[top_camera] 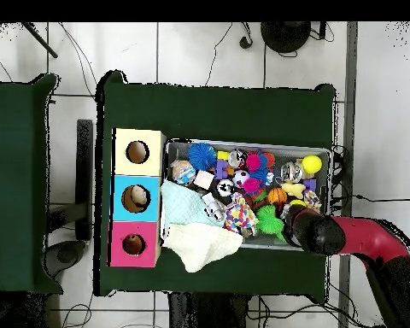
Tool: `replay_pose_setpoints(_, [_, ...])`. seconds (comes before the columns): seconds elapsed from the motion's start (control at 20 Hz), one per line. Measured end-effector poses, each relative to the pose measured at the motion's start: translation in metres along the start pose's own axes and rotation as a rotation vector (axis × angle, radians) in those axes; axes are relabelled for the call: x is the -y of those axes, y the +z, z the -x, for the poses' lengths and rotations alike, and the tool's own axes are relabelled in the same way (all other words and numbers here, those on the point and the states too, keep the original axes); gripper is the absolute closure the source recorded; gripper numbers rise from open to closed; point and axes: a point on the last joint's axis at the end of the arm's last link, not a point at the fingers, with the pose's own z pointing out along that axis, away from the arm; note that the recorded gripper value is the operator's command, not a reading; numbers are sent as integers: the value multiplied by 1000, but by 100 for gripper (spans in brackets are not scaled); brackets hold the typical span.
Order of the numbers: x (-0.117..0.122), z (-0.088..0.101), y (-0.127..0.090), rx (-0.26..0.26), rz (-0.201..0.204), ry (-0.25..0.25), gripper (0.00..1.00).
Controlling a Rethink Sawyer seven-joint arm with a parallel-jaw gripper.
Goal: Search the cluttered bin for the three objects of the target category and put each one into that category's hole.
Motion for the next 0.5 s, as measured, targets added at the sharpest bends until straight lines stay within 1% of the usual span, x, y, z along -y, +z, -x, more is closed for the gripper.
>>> replay_pose_setpoints(0.3, [11,11,-4,24,-7,18,0])
replay_pose_setpoints(0.5, [13,17,-6,35,-8,21,0])
